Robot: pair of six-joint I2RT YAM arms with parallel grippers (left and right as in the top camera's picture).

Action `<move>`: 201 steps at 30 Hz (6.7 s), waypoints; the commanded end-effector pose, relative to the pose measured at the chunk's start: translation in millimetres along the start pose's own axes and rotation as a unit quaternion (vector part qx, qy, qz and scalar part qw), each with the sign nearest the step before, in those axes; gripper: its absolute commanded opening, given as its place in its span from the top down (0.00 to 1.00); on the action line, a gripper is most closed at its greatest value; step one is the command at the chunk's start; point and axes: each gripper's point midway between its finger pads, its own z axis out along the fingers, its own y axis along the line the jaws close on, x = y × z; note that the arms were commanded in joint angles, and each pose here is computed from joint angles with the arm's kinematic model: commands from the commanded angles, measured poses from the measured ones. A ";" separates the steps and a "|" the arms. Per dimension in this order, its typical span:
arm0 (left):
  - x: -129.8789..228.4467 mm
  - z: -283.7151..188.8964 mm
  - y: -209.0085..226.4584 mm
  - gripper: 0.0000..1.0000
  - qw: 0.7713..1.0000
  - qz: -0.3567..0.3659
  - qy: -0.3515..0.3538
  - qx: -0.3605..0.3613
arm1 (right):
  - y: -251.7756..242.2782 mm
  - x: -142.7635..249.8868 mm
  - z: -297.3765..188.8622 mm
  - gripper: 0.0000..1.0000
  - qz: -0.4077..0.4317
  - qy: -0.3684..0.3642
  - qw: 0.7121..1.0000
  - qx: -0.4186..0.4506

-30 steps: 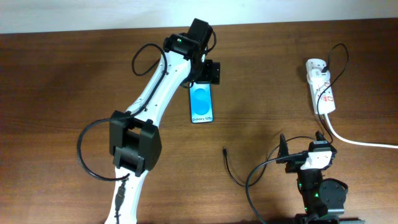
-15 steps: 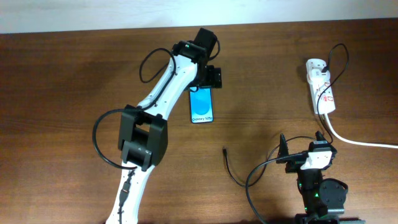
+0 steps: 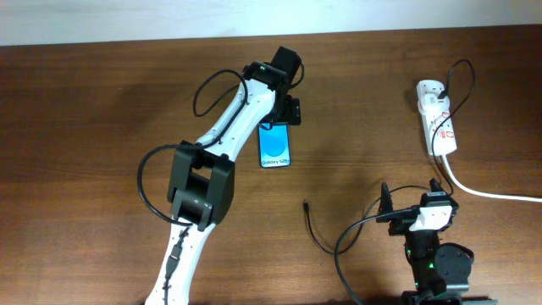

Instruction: Plug charger to phone and switch on socket

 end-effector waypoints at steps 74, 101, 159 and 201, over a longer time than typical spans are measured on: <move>56.7 -218.2 39.7 0.01 0.998 0.035 0.025 0.051 | 1.5 2.0 -0.1 0.02 0.000 0.001 1.000 -0.002; 64.9 -113.7 33.5 0.01 0.998 -0.031 0.040 0.041 | 1.5 2.0 -0.1 0.02 0.000 0.001 1.000 -0.002; 76.0 11.0 14.5 0.01 0.996 -0.024 0.088 -0.013 | 1.5 2.0 -0.1 0.02 0.000 0.001 1.000 -0.002; 91.9 37.8 16.5 0.01 0.991 -0.017 0.128 -0.012 | 1.5 2.0 -0.1 0.02 0.000 0.001 1.000 -0.002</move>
